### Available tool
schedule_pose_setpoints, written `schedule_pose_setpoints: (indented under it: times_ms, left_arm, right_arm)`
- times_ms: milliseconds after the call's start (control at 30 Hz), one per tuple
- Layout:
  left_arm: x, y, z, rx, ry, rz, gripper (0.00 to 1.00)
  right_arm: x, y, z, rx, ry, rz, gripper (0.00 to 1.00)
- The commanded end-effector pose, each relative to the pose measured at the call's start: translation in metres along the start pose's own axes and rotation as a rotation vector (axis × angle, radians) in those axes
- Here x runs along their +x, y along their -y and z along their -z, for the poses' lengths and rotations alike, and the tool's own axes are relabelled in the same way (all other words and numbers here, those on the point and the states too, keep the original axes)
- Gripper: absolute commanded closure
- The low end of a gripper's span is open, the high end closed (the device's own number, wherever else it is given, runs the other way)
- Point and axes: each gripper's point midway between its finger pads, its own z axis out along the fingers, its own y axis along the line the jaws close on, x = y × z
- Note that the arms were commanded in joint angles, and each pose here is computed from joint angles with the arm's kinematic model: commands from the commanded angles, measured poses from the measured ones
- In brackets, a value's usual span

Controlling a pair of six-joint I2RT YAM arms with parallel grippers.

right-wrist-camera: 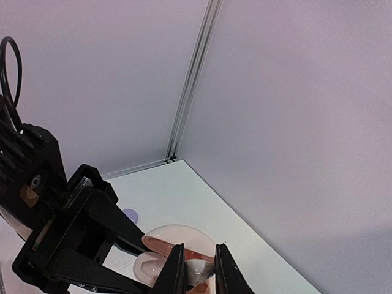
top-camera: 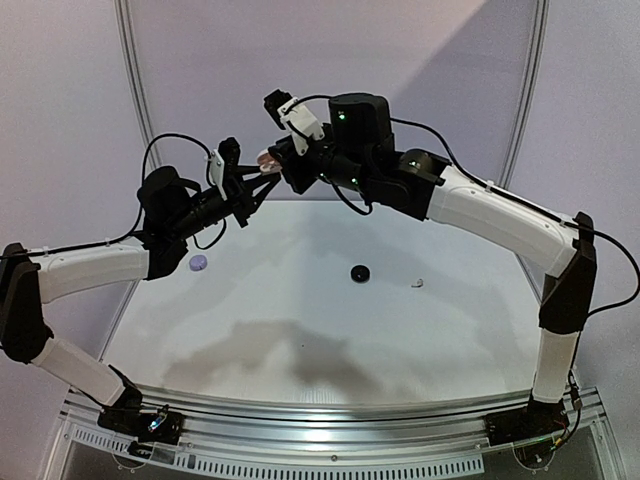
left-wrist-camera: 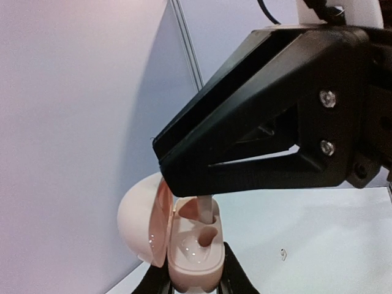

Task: Insert the wireless bluetooth earbuds into the charging case

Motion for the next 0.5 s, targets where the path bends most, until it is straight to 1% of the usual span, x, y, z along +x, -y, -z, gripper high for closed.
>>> schedule_pose_setpoints:
  times_ms: [0,100,300,467]
  left_arm:
    - [-0.0157,0.0027,-0.0015,0.004,0.044,-0.022,1.00]
    - [-0.0158,0.0026,-0.0011,0.002,0.044,-0.021,1.00]
    - [-0.0150,0.0019,-0.0006,-0.001,0.044,-0.024,1.00]
    - [-0.0139,0.0026,-0.0003,0.002,0.042,-0.022,1.00]
  right_arm:
    - [0.0279,-0.0092,-0.0134,0.016,-0.087,0.088,0.99]
    - [0.0331,-0.0113,-0.0163,0.015,-0.098,0.082,0.97]
    - [0.0357,-0.0117,-0.0177,0.016,-0.103,0.083,0.90]
    - [0.0366,-0.0124,-0.0183,0.014,-0.104,0.076,0.76]
